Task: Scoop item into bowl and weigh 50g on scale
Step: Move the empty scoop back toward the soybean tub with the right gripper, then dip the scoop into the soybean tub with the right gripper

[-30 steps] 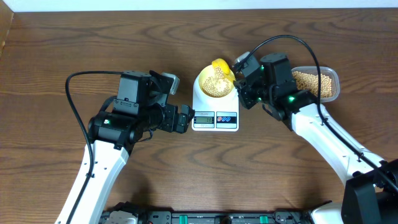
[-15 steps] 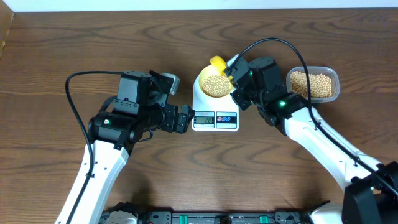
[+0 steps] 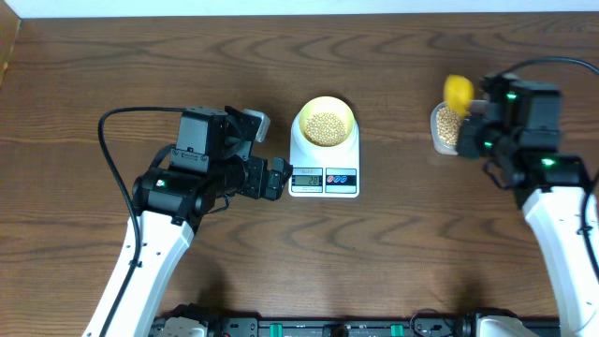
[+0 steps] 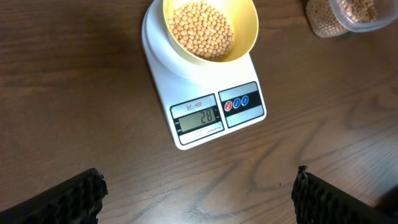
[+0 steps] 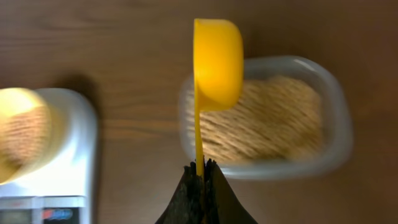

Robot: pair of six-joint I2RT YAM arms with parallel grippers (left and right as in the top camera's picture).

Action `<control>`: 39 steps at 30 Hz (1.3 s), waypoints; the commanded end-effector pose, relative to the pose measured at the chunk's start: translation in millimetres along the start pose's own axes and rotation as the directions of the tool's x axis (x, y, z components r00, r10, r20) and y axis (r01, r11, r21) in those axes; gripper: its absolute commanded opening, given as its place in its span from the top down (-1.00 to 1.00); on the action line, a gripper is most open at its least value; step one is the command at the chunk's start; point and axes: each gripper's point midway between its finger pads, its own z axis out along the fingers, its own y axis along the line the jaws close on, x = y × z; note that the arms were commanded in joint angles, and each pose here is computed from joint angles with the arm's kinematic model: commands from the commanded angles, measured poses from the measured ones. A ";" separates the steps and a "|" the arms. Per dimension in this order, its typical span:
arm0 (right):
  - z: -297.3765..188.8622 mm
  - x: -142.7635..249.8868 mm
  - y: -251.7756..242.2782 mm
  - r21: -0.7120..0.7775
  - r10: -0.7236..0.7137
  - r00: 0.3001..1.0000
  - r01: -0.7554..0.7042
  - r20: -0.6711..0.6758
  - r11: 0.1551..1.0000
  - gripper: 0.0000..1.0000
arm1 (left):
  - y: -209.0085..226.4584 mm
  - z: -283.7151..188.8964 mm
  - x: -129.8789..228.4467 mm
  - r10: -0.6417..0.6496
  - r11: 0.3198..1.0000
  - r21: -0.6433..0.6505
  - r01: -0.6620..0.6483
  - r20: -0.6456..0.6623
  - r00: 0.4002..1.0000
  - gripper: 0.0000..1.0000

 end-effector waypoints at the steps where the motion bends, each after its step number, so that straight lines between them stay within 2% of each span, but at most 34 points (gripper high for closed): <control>1: -6.0 0.5 -35.6 0.085 0.095 0.996 -0.094 0.002 0.992 0.98 | 2.6 -0.5 -0.8 0.007 1.000 -0.011 -0.007 0.003 1.000 -0.96; 7: 7.8 10.8 -58.1 0.184 0.108 0.994 -0.101 -0.029 0.978 0.98 | 2.6 -0.5 -0.8 0.007 1.000 -0.011 -0.007 0.003 1.000 -0.96; 14: 47.0 35.7 -54.8 0.139 0.131 0.979 -0.109 -0.156 0.984 0.98 | 2.6 -0.5 -0.9 0.008 1.000 -0.011 -0.008 0.003 1.000 -0.96; 20: 59.9 48.0 -52.0 0.116 0.140 0.967 -0.118 -0.211 0.986 0.98 | 2.6 -0.5 -0.8 0.007 1.000 -0.011 -0.007 0.003 1.000 -0.96; 22: 62.7 51.9 -48.4 0.095 0.143 0.963 -0.124 -0.229 0.988 0.98 | 2.6 -0.5 -0.9 0.008 1.000 -0.011 -0.008 0.003 1.000 -0.96; 26: 63.1 52.3 -23.9 -0.044 0.144 0.957 -0.160 -0.251 0.986 0.98 | 2.6 -0.5 -0.8 0.007 1.000 -0.011 -0.007 0.003 1.000 -0.96; 31: 61.4 52.8 -23.3 -0.071 0.161 0.952 -0.185 -0.259 0.980 0.98 | 2.6 -0.5 -0.8 0.007 1.000 -0.011 -0.007 0.003 1.000 -0.96; 39: 51.2 53.4 -20.4 -0.252 0.194 0.942 -0.264 -0.272 0.931 0.98 | 2.6 -0.5 -0.9 0.008 1.000 -0.011 -0.008 0.003 1.000 -0.96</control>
